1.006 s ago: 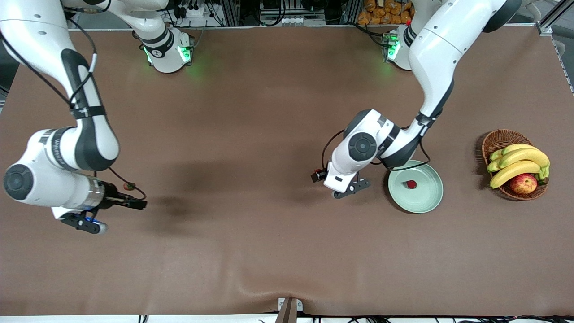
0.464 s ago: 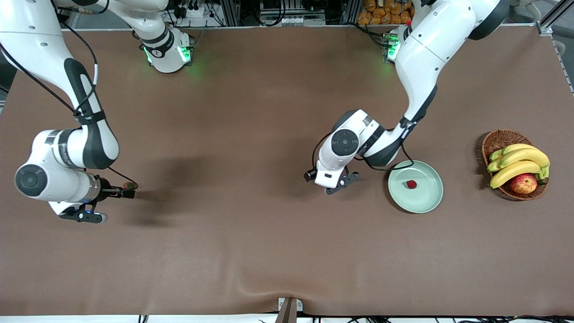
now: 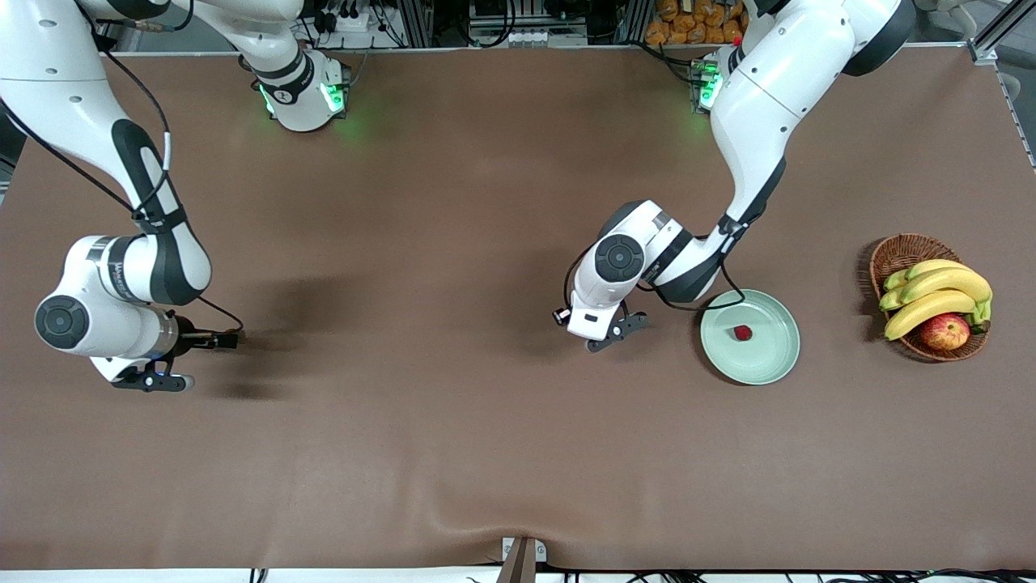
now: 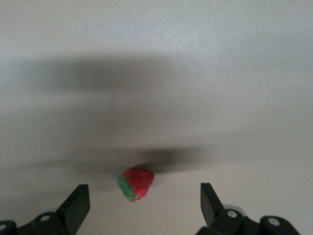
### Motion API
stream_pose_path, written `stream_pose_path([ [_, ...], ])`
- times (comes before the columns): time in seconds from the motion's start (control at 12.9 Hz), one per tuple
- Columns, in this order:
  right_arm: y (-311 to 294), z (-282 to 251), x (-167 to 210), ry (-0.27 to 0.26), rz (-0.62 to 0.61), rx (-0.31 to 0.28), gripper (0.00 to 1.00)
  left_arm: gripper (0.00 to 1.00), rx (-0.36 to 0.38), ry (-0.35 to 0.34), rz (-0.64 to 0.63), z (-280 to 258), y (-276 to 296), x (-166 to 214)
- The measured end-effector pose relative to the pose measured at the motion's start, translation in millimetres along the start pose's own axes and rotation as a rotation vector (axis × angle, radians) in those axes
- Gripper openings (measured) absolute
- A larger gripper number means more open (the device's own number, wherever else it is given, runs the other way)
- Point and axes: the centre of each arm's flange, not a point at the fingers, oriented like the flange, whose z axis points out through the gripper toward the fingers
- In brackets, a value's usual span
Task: Collect all strawberries into plate
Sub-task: 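Grasp the second strawberry with the left gripper while the right gripper reaches back, then lower the strawberry onto the plate with the left gripper while the right gripper grasps another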
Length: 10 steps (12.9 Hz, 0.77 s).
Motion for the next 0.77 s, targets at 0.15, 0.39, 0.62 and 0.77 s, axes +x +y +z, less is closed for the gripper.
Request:
stream_pose_path([
  [0.15, 2.8, 12.4, -1.0, -0.018, 0.002, 0.003, 1.0, 0.32, -0.006, 0.008, 0.003, -2.6, 1.4, 1.8],
  [0.39, 0.0, 29.4, -1.3, -0.04, -0.002, 0.007, 1.0, 0.32, -0.036, 0.036, -0.013, -22.6, 2.5, 19.6],
  [0.62, -1.1, 37.5, -1.4, -0.05, -0.004, 0.009, 0.96, 0.32, -0.033, 0.082, 0.013, -66.8, -20.4, 65.8],
  [0.77, -1.6, 37.5, -1.2, -0.05, -0.005, 0.009, 0.79, 0.32, 0.012, 0.094, 0.067, -97.5, -53.4, 106.4],
])
